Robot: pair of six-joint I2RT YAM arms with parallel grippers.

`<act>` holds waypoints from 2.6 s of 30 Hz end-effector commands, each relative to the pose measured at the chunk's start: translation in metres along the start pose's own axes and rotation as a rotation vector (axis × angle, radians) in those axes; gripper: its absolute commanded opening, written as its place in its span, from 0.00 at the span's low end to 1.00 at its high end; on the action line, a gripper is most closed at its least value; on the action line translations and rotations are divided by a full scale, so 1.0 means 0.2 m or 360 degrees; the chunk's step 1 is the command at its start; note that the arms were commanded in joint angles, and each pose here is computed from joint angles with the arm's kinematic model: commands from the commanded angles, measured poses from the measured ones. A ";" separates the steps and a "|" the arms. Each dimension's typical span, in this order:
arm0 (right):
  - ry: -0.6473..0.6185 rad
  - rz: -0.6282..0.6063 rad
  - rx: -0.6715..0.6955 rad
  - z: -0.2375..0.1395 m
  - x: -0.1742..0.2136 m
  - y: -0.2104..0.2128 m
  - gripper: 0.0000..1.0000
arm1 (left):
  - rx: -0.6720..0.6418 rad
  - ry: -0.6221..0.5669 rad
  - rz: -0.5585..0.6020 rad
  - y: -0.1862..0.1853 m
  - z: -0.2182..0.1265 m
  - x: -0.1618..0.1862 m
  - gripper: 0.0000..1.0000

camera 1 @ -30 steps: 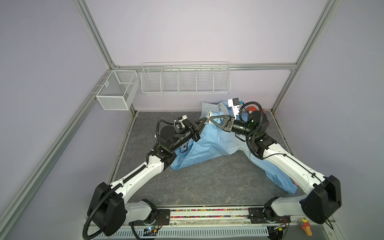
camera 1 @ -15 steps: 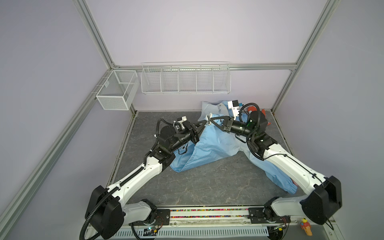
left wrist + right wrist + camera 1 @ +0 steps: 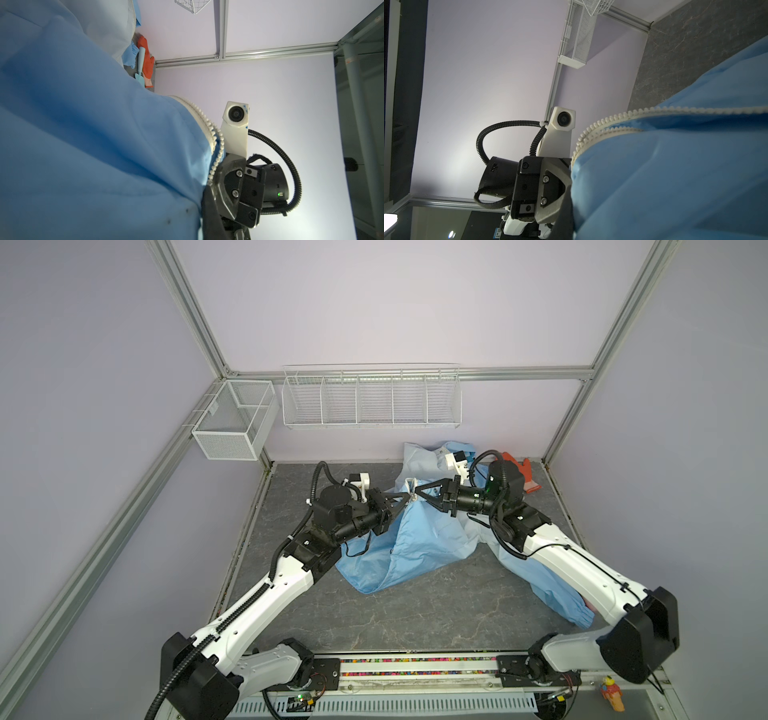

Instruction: Zip up the jacket

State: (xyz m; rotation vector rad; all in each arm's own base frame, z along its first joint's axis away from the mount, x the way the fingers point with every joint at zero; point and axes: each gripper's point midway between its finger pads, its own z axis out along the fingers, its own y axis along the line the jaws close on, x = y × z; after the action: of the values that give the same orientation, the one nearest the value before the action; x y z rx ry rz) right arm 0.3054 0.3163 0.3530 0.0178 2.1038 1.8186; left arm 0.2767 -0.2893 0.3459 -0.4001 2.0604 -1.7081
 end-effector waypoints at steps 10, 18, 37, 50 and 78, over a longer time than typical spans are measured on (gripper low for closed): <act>-0.0035 0.0102 0.0435 -0.11 -0.05 -0.35 0.21 | -0.0230 0.0286 0.0020 0.25 -0.07 0.19 0.00; 0.0061 0.0023 0.0756 -0.36 0.04 -0.51 0.61 | -0.0260 0.0547 0.0019 0.21 -0.13 0.27 0.00; 0.0691 -0.0745 0.0584 -0.29 0.51 0.00 0.70 | -0.0218 0.0715 0.0007 0.03 -0.17 0.30 0.00; 0.0849 -0.0852 0.0592 -0.16 0.59 0.01 0.68 | -0.0208 0.0707 -0.0012 0.01 -0.18 0.30 0.00; 0.0801 -0.0909 0.0841 -0.13 0.53 -0.12 0.41 | -0.0170 0.0707 -0.0014 -0.03 -0.20 0.32 0.00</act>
State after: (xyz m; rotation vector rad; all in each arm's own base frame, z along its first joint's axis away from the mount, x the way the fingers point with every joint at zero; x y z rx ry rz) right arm 0.1992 0.3162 0.2989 -0.9056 2.5349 0.9805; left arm 0.2092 -0.2857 0.3210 -0.1545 2.5463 -1.7608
